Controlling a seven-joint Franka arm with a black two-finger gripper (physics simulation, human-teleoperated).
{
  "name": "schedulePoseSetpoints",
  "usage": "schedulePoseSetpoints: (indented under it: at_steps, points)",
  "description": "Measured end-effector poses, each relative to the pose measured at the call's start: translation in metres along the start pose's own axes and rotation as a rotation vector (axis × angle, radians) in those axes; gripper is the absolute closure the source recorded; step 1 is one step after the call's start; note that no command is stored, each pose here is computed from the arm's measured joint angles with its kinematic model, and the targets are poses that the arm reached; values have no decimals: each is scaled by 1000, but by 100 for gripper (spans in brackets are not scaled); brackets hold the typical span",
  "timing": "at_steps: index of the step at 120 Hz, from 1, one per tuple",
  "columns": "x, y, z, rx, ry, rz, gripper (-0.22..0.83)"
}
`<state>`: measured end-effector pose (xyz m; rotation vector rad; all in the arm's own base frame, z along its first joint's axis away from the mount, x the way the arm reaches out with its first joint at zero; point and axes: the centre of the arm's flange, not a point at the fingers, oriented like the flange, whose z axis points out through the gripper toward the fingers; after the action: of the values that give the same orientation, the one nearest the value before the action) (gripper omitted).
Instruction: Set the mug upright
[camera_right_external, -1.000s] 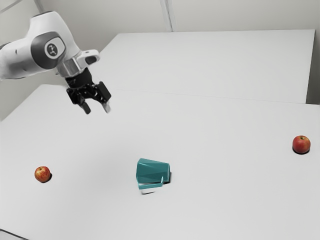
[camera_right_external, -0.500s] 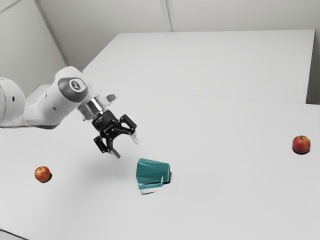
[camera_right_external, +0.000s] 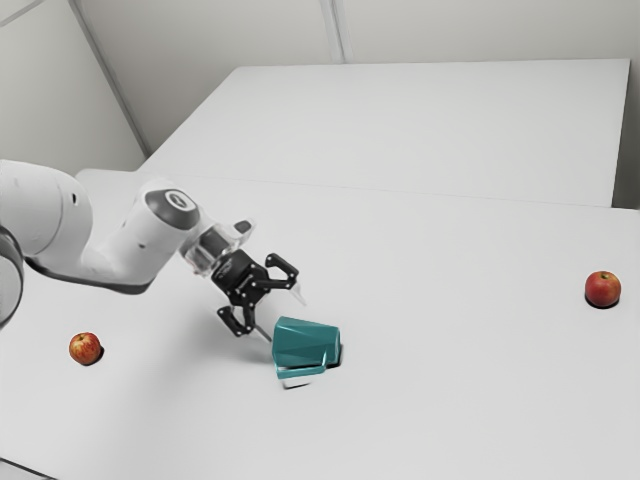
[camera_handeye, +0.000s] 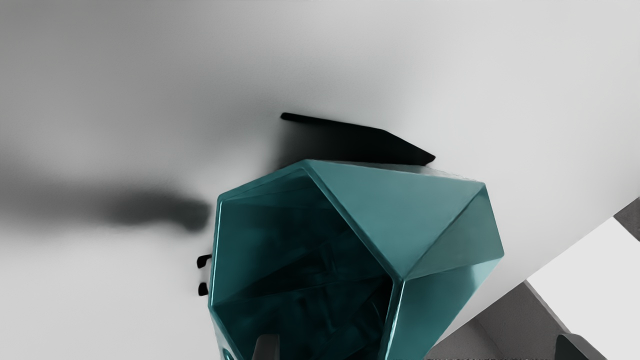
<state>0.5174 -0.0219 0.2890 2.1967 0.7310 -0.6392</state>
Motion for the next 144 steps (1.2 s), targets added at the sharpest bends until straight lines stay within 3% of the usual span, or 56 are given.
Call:
schedulePoseSetpoints:
  at_steps: [40,61,70,105,120,144]
  points:
    - [10,7,28,-66,-33,-52,1]
    - [11,10,28,-59,-13,-48,43]
    - [11,12,27,-51,-6,-42,52]
    - [5,35,20,-21,22,13,74]
    - [0,49,12,29,48,64,76]
    - [-28,82,8,260,159,252,78]
